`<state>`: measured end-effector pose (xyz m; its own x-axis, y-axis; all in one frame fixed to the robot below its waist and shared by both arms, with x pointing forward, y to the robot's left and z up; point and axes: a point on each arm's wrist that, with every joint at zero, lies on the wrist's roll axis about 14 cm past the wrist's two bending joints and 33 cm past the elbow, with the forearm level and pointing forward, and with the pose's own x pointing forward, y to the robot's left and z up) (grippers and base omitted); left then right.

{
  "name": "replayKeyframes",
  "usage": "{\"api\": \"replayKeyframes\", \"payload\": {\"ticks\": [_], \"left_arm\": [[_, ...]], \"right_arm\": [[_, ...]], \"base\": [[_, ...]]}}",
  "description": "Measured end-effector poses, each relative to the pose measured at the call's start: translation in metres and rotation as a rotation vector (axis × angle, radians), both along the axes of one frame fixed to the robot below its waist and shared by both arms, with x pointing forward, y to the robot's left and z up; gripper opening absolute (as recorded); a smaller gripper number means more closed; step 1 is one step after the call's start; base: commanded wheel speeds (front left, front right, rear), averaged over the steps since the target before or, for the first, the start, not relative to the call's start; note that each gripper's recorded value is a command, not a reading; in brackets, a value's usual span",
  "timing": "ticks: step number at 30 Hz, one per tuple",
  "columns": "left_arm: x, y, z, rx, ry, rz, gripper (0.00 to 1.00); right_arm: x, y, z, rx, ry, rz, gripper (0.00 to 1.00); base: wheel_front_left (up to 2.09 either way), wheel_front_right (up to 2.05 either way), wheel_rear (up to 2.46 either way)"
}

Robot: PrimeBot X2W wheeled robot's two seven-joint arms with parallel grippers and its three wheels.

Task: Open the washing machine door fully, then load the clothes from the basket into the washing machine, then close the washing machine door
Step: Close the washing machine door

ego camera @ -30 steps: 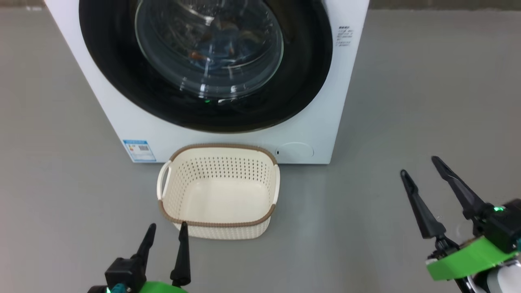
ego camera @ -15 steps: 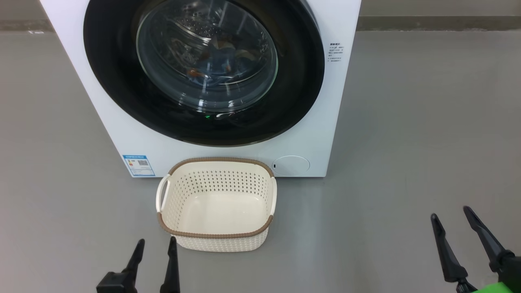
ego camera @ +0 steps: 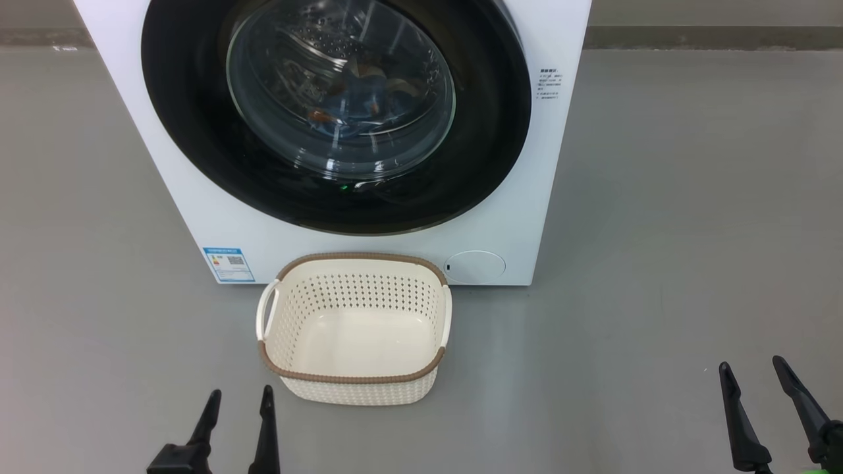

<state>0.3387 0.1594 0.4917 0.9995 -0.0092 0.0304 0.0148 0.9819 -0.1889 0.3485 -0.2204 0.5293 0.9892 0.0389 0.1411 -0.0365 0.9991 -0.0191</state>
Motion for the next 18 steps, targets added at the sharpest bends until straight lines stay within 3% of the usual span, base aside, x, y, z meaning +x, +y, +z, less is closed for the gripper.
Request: {"api": "replayKeyframes", "payload": {"ticks": [18], "left_arm": [[-0.0010,0.0036,-0.0042,0.017,0.012,0.004,1.00]], "right_arm": [[0.0044,0.0029,-0.0072,0.003,0.023,0.007,1.00]], "base": [[0.00,0.00,0.00]]}}
